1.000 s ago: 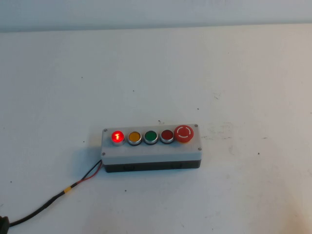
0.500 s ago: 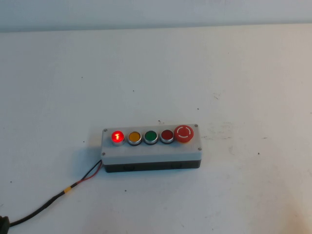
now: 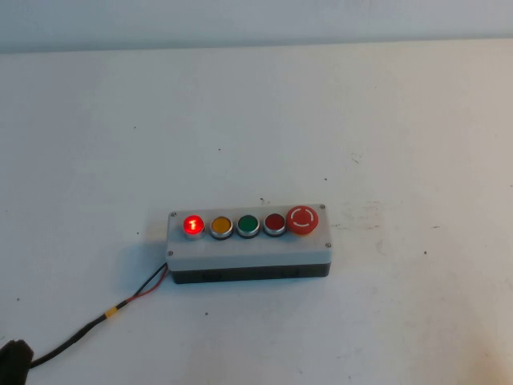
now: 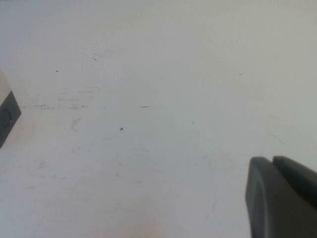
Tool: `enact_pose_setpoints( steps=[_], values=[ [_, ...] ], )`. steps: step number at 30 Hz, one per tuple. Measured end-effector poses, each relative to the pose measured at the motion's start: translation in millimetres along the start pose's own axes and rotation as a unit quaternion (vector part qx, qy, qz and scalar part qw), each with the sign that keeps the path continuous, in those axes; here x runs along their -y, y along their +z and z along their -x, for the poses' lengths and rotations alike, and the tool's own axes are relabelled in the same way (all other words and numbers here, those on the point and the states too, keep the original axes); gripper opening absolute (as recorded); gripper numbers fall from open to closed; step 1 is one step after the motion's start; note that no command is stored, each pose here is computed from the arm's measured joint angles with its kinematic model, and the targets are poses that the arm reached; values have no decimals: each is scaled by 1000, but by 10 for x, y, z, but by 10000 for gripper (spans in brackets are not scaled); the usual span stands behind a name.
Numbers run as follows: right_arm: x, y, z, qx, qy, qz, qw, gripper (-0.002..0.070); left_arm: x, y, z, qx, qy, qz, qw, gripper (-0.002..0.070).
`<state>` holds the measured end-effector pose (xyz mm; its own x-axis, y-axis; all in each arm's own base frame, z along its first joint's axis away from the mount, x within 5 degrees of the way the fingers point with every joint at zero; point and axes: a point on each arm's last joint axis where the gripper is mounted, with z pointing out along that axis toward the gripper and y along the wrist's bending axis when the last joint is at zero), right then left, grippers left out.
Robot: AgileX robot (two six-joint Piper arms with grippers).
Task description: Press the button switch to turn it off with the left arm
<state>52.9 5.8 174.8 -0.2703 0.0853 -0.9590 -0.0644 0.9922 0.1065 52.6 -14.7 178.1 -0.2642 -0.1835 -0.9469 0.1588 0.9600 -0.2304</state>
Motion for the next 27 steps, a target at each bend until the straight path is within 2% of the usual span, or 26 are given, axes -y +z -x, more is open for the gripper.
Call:
enact_pose_setpoints(
  steps=[5, 10, 13, 15, 20, 24, 27],
  values=[
    [0, 0, 0, 0, 0, 0, 1000, -16, 25, -11, 141, 75, -133, -24, 988, -4],
    [0, 0, 0, 0, 0, 0, 1000, -16, 11, -25, 214, 116, -168, -26, 979, -4],
    [0, 0, 0, 0, 0, 0, 1000, -16, 62, -10, 234, 64, -179, -32, 981, -4],
    [0, 0, 0, 0, 0, 0, 1000, -16, 124, 4, 330, 10, -167, -33, 985, -4],
    [0, 0, 0, 0, 0, 0, 1000, -16, 260, 83, 805, -128, -72, -12, 989, -4],
    [0, 0, 0, 0, 0, 0, 1000, -16, 303, 293, 1193, -228, -10, 14, 973, -4],
    [0, 0, 0, 0, 0, 0, 1000, -16, 338, 532, 1420, -282, 24, 11, 959, -4]
  ],
)
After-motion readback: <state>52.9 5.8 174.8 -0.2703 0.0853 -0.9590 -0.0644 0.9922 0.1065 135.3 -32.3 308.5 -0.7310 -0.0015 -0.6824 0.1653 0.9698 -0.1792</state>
